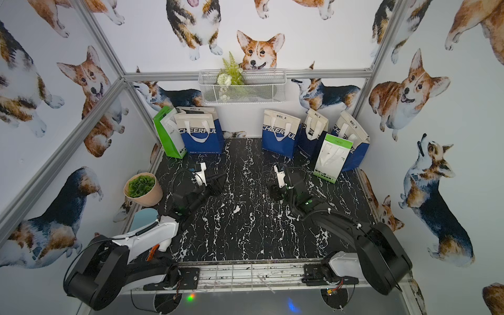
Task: Open the takeout bag
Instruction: Move the takeout bag to the center of the board.
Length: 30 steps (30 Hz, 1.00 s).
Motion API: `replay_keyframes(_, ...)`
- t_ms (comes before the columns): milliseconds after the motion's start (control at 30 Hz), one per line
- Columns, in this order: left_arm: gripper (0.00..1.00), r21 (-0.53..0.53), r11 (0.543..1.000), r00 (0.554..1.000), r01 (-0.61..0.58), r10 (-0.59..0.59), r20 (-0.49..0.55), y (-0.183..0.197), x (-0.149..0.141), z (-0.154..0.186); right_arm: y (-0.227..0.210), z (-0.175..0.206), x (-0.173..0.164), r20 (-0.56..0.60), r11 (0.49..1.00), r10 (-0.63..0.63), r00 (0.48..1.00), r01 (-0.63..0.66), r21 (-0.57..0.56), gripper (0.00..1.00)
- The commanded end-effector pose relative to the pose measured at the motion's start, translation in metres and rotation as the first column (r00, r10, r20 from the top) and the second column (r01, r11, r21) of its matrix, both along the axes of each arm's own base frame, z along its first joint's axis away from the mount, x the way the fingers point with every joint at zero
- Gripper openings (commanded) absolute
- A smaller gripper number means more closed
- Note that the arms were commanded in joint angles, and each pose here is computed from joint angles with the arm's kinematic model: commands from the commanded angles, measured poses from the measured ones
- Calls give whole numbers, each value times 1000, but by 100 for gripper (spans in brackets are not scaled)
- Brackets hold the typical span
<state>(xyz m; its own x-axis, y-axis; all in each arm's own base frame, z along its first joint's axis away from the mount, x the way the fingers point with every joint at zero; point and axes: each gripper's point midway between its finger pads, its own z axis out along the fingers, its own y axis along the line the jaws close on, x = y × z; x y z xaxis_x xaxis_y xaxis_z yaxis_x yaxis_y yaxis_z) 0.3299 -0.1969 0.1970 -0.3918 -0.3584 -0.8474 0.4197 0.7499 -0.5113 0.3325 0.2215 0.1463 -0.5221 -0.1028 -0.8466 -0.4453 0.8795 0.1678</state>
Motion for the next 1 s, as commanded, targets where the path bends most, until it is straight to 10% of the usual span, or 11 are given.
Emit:
replay_keyframes(0, 57, 81, 997, 1000, 13, -11, -22, -5, -24, -23, -5, 4, 38, -48, 997, -75, 996, 76, 19, 72)
replay_keyframes(633, 61, 174, 985, 999, 22, -26, 21, -11, -32, -20, -99, 54, 224, -49, 914, -397, 917, 400, 65, 76)
replay_keyframes(967, 61, 195, 980, 999, 39, -41, 4, -17, -27, -26, -104, 40, 268, -94, 940, -303, 948, 314, 137, 70)
